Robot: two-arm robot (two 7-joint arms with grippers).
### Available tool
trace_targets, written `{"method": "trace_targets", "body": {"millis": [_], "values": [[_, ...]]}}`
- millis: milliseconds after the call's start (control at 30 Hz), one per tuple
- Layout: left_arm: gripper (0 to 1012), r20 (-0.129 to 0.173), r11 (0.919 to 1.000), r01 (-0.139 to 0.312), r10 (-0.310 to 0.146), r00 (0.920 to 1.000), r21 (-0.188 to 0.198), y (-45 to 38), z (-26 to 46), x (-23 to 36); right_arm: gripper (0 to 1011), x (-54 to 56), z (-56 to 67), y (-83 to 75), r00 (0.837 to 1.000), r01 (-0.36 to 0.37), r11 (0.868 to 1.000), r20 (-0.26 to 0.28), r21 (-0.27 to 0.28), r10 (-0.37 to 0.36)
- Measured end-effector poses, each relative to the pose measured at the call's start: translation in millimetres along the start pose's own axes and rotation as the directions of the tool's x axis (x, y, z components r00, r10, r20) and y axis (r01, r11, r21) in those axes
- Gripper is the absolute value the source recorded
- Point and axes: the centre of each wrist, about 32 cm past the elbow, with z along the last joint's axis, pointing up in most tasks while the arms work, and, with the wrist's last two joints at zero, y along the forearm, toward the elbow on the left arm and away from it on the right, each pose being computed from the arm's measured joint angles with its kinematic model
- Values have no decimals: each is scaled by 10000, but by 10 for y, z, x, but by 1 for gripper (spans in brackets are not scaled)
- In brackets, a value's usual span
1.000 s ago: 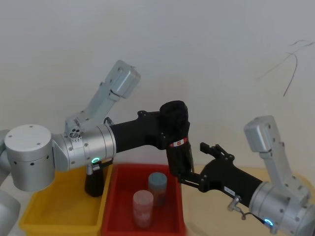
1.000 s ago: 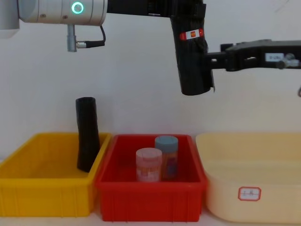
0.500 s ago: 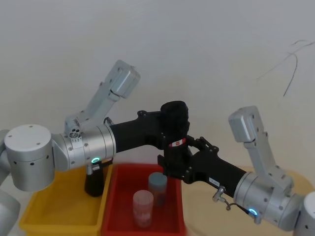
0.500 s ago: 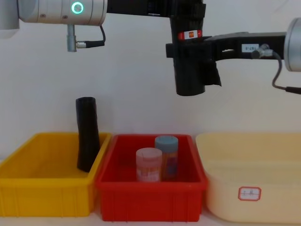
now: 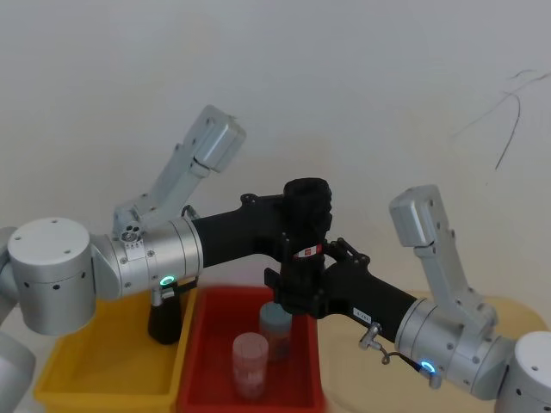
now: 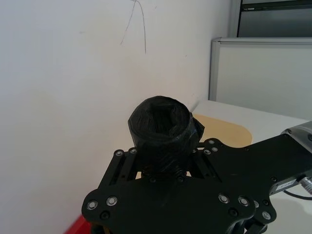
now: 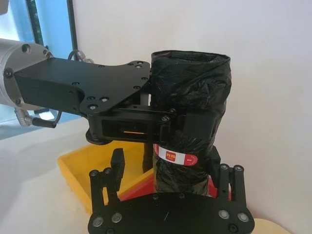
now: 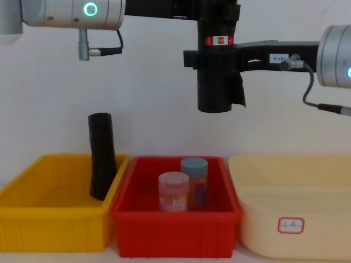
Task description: Pick up the garbage bag with the one hand and transfer it to the other hand.
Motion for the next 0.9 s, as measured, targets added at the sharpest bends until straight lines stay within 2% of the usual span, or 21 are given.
{"method": "trace_targets", "body": {"millis": [733, 900], "values": [[379, 0, 10000, -2, 2, 10000, -1, 0, 0, 0, 1000, 23, -145, 93, 9997, -170, 9999, -174, -32, 169], [379, -1, 10000, -2, 2, 10000, -1, 0, 0, 0, 894, 21, -157, 102, 9997, -172, 9999, -184, -18, 172]]}}
